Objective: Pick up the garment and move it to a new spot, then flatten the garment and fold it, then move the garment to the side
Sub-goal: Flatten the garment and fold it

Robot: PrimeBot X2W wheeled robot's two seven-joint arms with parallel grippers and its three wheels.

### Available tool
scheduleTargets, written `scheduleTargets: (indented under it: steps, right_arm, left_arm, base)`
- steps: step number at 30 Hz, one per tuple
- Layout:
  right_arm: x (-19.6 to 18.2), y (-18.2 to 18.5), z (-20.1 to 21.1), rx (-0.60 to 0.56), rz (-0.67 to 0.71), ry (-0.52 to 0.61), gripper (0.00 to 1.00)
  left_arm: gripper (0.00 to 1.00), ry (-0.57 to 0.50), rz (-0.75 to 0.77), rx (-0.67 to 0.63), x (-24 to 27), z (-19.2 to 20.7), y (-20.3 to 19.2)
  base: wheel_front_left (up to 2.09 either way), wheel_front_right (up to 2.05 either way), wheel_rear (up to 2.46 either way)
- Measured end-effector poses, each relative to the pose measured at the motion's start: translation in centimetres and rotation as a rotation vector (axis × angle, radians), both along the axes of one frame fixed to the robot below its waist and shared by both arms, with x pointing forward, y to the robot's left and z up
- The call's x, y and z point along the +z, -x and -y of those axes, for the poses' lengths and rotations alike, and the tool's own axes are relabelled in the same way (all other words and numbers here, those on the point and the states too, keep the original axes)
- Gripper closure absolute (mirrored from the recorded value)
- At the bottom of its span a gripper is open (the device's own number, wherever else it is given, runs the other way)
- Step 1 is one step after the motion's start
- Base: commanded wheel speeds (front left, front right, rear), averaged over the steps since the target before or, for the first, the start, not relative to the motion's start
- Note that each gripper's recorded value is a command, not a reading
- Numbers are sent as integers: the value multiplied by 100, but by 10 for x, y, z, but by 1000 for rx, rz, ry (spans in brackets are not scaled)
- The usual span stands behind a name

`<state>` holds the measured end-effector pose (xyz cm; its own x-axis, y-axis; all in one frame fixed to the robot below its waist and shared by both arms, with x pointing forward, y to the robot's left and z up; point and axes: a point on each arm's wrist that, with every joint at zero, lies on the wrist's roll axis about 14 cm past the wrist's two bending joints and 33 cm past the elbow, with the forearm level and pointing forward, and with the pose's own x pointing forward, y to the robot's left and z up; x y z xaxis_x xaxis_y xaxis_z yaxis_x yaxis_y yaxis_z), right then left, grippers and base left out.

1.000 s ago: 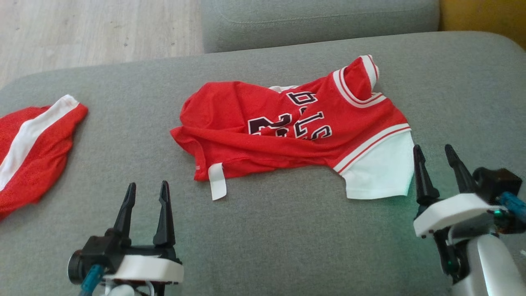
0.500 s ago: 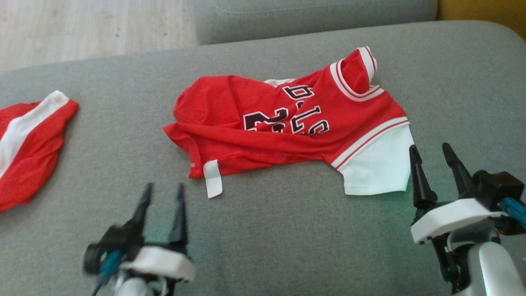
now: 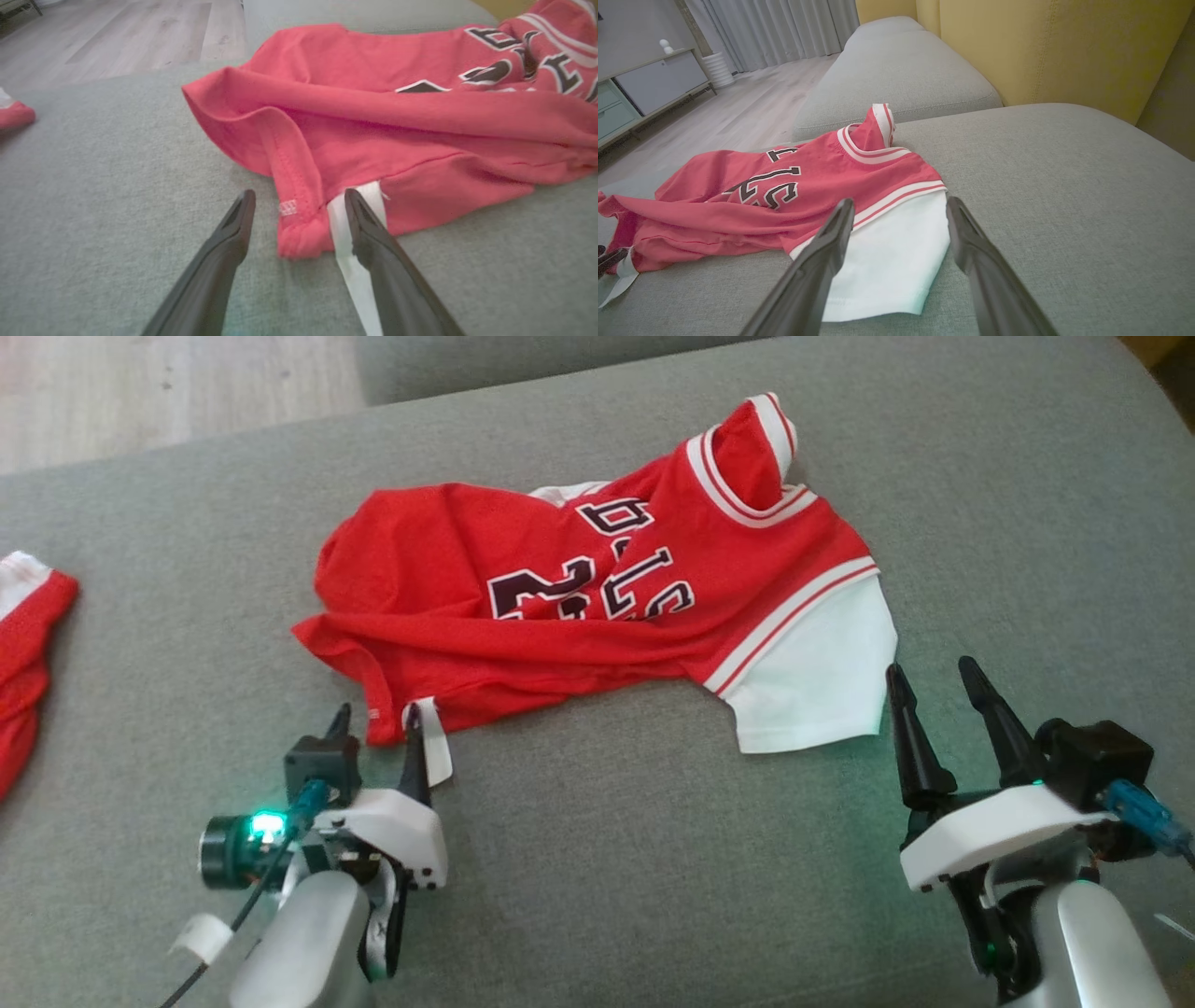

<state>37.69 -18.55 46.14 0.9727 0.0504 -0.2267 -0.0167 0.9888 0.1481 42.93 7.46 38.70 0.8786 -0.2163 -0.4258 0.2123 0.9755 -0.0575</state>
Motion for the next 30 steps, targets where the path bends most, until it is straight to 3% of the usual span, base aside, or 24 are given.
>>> scheduleTargets:
  steps: [5, 7, 8, 9, 13, 20, 30]
  right_arm:
    - [-3, 1, 4, -13, -4, -7, 0]
    - [-3, 1, 4, -13, -6, -7, 0]
    - [-3, 0, 3, -12, -6, -7, 0]
    - [-3, 0, 3, -11, -6, -7, 0]
    - [0, -5, 0, -3, 5, -9, 0]
    - [-7, -3, 4, -17, -42, -39, 0]
    - [-58, 19, 36, -113, -258, -51, 0]
  left_arm:
    - [0, 15, -8, 37, -6, -5, -3]
    - [45, 19, 1, 40, -5, -6, -4]
    - [84, 34, 6, 39, -4, -5, -5]
    - [100, 44, 8, 36, -4, -4, -6]
    - [100, 85, 14, 45, -1, -3, -10]
    - [100, 297, 112, 142, 23, -12, -16]
    - [100, 329, 71, 143, 3, -17, 11]
  base:
    - [0, 0, 0]
    - [0, 0, 0]
    - [0, 0, 0]
    - [0, 0, 0]
    - [0, 0, 0]
    - [0, 0, 0]
    - [0, 0, 0]
